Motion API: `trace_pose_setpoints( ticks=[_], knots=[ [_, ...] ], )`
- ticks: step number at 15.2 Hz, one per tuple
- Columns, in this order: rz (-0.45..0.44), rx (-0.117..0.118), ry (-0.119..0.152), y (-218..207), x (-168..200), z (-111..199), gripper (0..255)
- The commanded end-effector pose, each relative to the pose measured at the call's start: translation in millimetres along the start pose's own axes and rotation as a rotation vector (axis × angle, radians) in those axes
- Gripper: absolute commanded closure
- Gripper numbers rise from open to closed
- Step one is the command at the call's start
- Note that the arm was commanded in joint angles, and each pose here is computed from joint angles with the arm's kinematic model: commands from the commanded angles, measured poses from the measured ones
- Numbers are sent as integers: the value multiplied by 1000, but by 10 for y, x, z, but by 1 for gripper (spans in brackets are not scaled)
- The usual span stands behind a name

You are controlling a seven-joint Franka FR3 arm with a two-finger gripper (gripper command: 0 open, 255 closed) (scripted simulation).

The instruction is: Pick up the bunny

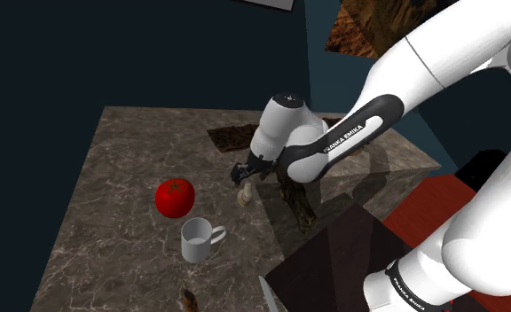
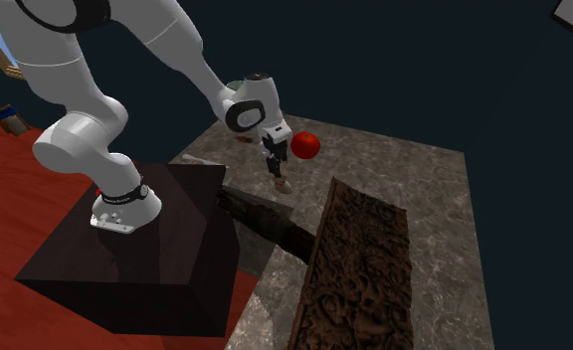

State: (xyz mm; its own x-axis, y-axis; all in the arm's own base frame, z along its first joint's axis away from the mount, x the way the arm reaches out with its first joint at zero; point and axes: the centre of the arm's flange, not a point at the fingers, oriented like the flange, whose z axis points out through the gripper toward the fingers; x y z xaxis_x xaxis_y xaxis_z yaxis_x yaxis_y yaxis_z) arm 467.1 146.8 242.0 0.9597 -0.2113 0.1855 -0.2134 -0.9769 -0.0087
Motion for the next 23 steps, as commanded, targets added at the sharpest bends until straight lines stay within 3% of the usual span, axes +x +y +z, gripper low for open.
trace_pose_setpoints(
  ticks=[1,8,9,18,23],
  knots=[
    [0,-1,1,-20,-20,114,0],
    [0,-1,1,-18,-75,403,0],
    [0,-1,1,-12,-72,402,255],
    [0,-1,1,-18,-75,403,255],
    [0,-1,1,-20,-26,144,255]
  ],
)
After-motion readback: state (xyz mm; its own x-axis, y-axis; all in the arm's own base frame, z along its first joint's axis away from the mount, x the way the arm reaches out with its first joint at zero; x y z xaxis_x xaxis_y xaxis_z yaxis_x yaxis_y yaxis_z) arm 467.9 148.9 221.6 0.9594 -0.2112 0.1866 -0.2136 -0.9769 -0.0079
